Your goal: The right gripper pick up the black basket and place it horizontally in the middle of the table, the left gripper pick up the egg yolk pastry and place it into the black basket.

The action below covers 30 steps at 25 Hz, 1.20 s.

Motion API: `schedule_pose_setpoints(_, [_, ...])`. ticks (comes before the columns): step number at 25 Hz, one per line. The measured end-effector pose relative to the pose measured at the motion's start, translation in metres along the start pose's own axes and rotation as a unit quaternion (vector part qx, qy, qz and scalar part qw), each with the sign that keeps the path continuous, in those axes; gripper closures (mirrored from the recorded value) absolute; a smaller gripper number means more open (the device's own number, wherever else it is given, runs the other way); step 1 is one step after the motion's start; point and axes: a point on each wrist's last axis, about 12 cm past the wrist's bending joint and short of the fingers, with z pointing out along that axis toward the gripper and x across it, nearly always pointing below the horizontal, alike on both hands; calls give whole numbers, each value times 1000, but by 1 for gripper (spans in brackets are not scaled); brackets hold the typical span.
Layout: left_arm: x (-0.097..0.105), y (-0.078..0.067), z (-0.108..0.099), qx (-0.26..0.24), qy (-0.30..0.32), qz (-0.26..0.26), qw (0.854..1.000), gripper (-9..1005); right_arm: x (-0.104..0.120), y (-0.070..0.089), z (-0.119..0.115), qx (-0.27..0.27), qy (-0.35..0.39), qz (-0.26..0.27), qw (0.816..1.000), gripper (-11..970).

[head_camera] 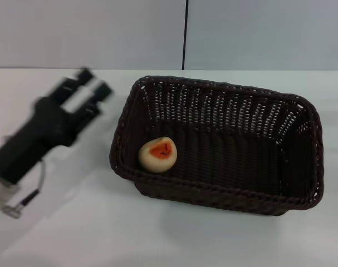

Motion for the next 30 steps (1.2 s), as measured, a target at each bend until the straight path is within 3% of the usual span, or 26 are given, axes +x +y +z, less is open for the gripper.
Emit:
schedule_pose_setpoints(3, [-4,0,-9,-20,-23,13,999,376,0,-1,-3,6,-5,2,1000,542])
schedule_pose_setpoints(5, [-16,-2,-43,-103,-100,61,988,343,-1,-2,-5,12,-10,3,1000,542])
schedule_pose_setpoints(6, [-16,-2,-43,-103,-100,61,988,343,-2,-4,-6,17,-16,5,1000,542])
schedule_pose_setpoints(7, [-19,-3,-54,-131,-121,75,981,343,-3,-5,-7,22,-20,6,1000,542])
schedule_pose_setpoints(8, [-25,-5,-75,-185,-155,97,966,343,-4,-6,-9,28,-27,9,999,542])
schedule_pose_setpoints(14, [-33,-10,-105,-258,-196,126,938,342,-9,-10,-16,41,-49,16,998,541])
schedule_pose_setpoints(22, [-34,-10,-106,-259,-202,128,936,399,-11,-12,-18,47,-59,19,997,540])
schedule_pose_setpoints(27, [-34,-8,-103,-257,-202,126,937,522,-11,-12,-18,47,-60,19,997,541])
schedule_pose_setpoints(30, [-34,-8,-103,-257,-202,126,937,521,-11,-12,-18,47,-60,19,997,542])
